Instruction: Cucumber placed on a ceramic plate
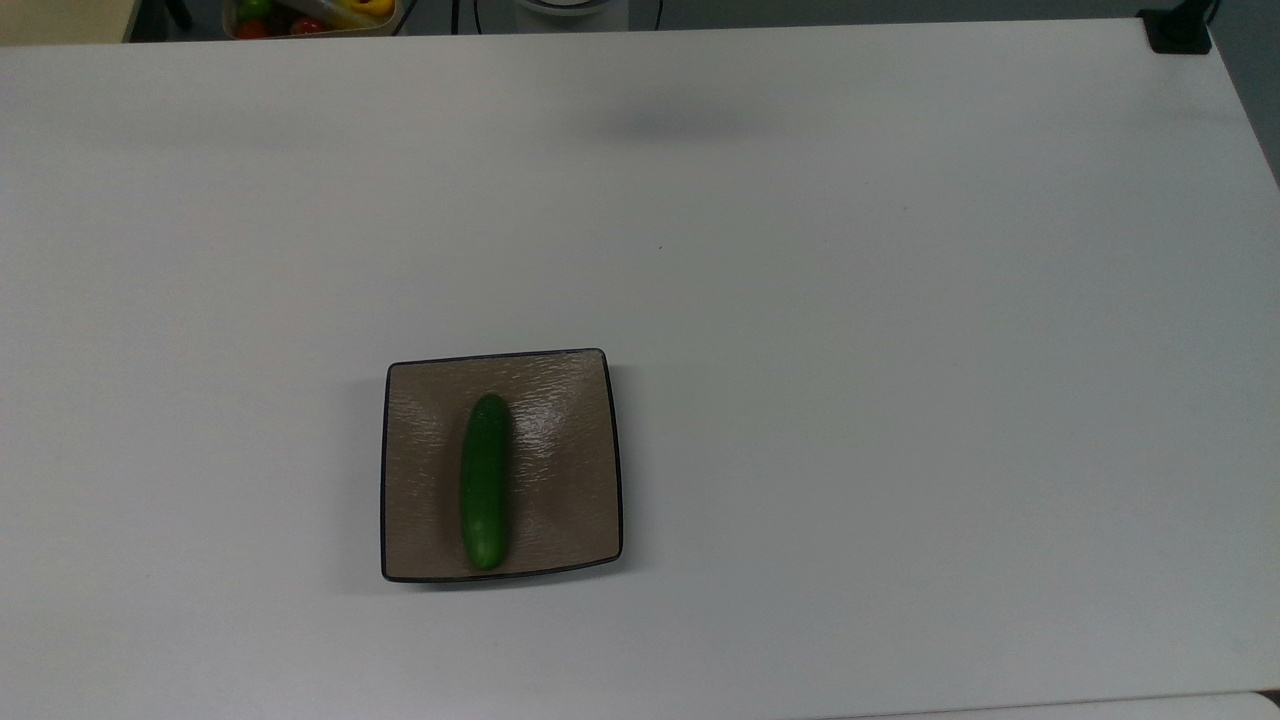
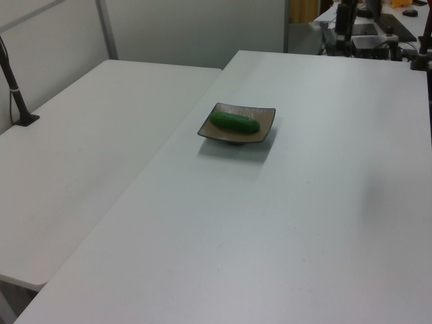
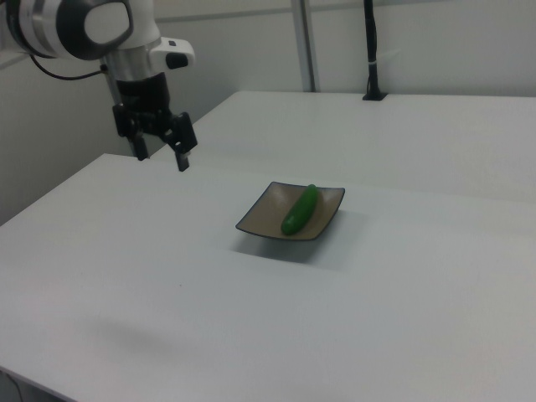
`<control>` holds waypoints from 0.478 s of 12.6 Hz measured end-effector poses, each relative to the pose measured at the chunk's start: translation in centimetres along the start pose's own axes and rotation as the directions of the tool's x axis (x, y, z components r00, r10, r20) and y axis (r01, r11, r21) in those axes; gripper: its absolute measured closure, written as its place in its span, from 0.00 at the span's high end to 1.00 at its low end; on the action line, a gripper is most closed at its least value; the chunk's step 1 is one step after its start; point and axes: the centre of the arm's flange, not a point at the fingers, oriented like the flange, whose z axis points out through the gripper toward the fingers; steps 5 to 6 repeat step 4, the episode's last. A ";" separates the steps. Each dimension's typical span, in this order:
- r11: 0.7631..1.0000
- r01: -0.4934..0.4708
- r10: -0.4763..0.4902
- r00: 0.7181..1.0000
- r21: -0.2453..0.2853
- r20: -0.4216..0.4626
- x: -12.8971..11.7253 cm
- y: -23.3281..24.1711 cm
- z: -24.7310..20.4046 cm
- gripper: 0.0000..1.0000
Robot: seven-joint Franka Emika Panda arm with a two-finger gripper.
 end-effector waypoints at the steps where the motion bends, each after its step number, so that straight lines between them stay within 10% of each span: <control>1: 1.000 0.006 -0.006 0.999 -0.001 -0.038 1.0 0.2 0.4 1.00; 6: 1.000 0.005 -0.005 0.998 -0.004 -0.062 3.4 0.7 2.6 1.00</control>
